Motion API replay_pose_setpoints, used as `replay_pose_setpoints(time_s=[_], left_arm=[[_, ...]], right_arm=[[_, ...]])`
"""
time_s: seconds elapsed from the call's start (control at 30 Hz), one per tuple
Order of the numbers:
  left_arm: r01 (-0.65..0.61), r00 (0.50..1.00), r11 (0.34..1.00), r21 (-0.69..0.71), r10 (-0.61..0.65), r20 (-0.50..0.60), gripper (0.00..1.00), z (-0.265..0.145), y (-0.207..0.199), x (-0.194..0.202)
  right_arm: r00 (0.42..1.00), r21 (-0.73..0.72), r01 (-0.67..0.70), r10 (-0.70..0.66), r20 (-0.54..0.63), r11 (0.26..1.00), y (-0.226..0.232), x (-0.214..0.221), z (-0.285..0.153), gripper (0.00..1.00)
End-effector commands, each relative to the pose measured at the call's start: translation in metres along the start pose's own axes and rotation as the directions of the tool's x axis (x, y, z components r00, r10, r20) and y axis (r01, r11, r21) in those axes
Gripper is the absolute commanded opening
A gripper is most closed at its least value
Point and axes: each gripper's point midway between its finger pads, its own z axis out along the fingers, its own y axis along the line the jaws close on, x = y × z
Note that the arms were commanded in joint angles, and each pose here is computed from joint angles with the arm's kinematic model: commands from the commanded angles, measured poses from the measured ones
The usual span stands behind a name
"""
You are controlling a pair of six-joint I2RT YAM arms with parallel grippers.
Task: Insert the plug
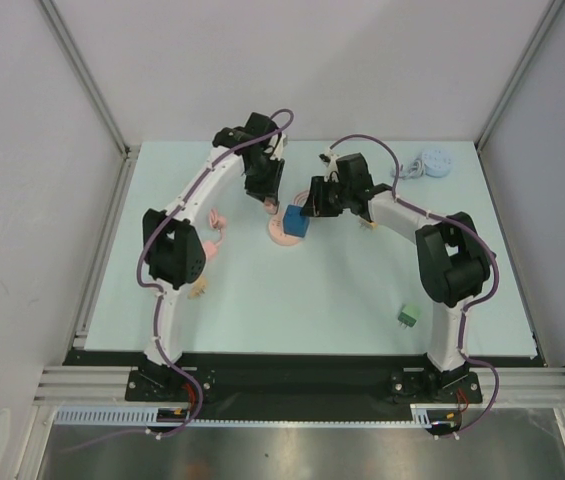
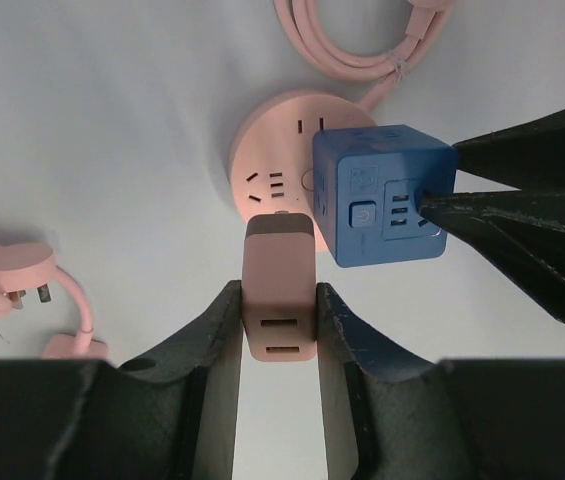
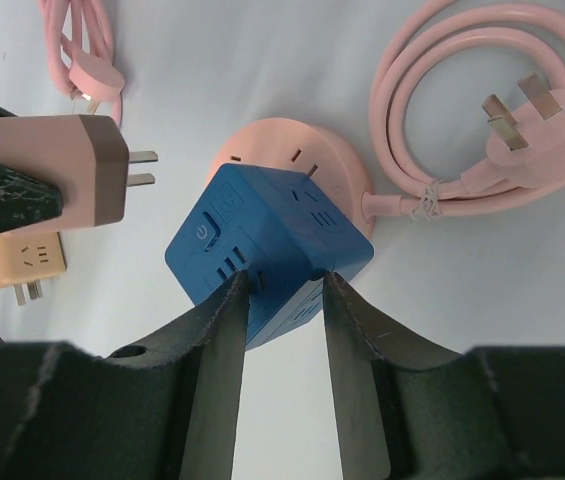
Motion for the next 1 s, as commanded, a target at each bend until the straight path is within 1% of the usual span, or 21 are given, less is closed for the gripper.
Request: replay_pose_setpoints(time_s=[0.0,0.17,0.33,0.67,0.77,0.97], left_arm=[[-0.021,0.999,1.0,-0.004,0.02,-0.046,0.0,0.006,0.003,0.005],[-0.005,0.999,1.0,0.022,0.005,-0.038,0.0,0.013,0.0,-0.003],[-0.002,0.996,1.0,0.019,0.004,-0.093,0.0,0.026,0.001,0.012],[0.001,0.994,1.0,-0.018,-0.003,-0.112,0.0,0.037,0.01,0.014],[-0.005,0.99,0.998,-0.058,-0.004,-0.143,0.0,0.04,0.018,0.023],[-0.006,0.991,0.998,-0.064,-0.003,-0.137,0.0,0.041,0.02,0.021]], right_arm=[[0.999,-0.031,0.027,-0.028,-0.035,0.999,0.007,0.006,0.003,0.4],[0.999,-0.052,0.022,-0.024,-0.039,0.998,0.013,0.008,0.006,0.4],[0.998,-0.057,0.03,-0.033,-0.047,0.998,0.016,0.012,0.01,0.4],[0.998,-0.055,0.036,-0.038,-0.047,0.998,0.018,0.013,0.01,0.39],[0.998,-0.051,0.037,-0.039,-0.048,0.998,0.017,0.013,0.01,0.39],[0.998,-0.054,0.04,-0.043,-0.044,0.998,0.018,0.012,0.009,0.39]])
